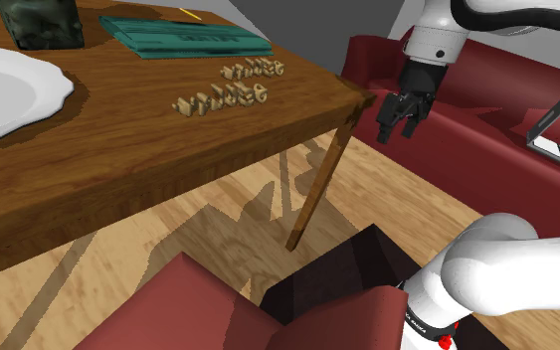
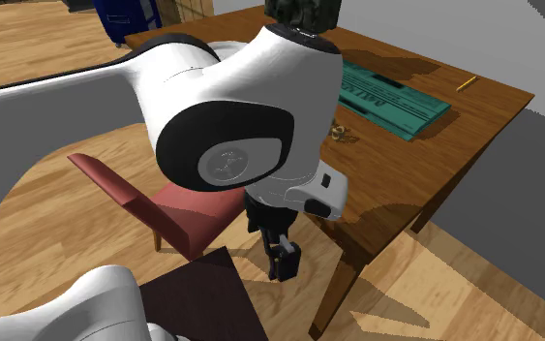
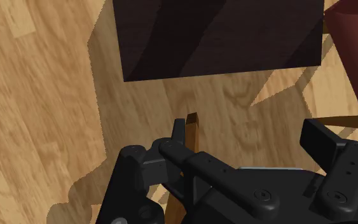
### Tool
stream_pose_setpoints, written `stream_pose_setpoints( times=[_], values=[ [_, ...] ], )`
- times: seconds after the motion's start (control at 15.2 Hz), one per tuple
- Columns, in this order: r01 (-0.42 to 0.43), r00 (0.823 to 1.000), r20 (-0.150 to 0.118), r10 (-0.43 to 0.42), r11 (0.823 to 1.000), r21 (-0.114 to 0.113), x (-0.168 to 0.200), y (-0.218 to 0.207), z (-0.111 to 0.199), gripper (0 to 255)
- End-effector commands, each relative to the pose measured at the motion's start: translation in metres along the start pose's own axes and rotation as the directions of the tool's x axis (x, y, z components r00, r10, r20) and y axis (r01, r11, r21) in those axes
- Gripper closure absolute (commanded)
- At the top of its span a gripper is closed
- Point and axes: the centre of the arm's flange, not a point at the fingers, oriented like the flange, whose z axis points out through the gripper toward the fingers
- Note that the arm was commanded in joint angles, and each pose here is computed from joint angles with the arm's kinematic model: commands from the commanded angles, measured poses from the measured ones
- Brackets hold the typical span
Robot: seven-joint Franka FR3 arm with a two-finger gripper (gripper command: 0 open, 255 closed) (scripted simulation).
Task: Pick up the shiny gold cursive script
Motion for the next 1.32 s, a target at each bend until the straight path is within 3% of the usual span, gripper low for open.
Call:
stream_pose_setpoints(
  times=[0.0, 0.26, 0.59, 0.92, 1.25],
  values=[
    [0.0, 1.0, 0.0, 0.0, 1.0, 0.0, 0.0, 0.0, 0.0, 0],
    [-0.159, 0.987, -0.004, 0.159, 0.987, 0.018, 0.009, -0.046, -0.016, 0],
    [-0.35, 0.936, -0.005, 0.351, 0.936, 0.041, 0.031, -0.101, -0.038, 0],
    [-0.528, 0.848, -0.002, 0.529, 0.847, 0.064, 0.063, -0.149, -0.061, 0],
    [-0.684, 0.727, 0.006, 0.687, 0.724, 0.086, 0.104, -0.19, -0.085, 0]
  ],
)
